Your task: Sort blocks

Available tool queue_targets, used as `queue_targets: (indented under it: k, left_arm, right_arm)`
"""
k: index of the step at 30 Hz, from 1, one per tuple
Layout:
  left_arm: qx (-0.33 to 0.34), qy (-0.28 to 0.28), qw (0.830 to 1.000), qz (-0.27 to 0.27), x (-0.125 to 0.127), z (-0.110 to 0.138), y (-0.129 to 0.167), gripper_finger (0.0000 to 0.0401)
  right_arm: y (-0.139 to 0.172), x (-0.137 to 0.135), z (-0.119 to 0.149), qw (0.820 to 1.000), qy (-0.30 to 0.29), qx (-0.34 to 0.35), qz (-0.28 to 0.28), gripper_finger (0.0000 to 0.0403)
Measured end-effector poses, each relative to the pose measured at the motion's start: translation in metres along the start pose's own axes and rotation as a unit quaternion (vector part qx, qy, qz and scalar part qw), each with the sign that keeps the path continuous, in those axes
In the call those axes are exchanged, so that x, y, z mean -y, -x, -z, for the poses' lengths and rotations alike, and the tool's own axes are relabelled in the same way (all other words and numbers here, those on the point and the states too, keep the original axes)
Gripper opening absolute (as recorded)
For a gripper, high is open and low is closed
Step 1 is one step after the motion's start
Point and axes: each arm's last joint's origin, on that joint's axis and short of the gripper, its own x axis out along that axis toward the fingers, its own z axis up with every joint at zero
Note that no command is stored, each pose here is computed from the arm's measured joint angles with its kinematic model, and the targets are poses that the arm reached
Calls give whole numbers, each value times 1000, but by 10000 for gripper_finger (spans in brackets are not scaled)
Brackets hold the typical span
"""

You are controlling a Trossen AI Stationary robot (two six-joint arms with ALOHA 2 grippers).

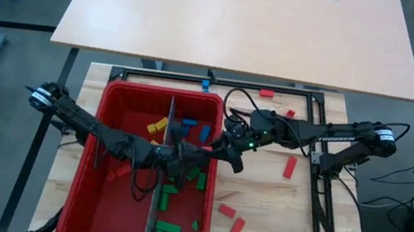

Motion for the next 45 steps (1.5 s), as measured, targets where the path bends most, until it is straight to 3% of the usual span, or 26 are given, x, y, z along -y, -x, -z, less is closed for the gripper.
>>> queue_targets:
  k: [4, 13, 17, 27, 45]
  left_arm:
    - [2, 7, 1000, 4, 0, 0, 0, 98]
    - [-1, 13, 1000, 14, 1, 2, -1, 264]
    - [-5, 23, 1000, 9, -1, 4, -3, 308]
    - [-6, 46, 999, -21, -10, 7, -8, 313]
    - [-15, 44, 999, -28, -10, 8, -8, 309]
  right_arm:
    - [0, 0, -1, 1000, 1, 6, 2, 117]
    - [0, -2, -3, 1000, 4, 19, 1, 117]
    - [0, -3, -5, 1000, 8, 28, -5, 117]
    - [-9, 2, -1, 1000, 4, 17, -6, 117]
    - [-17, 7, 3, 1000, 2, 6, -11, 117]
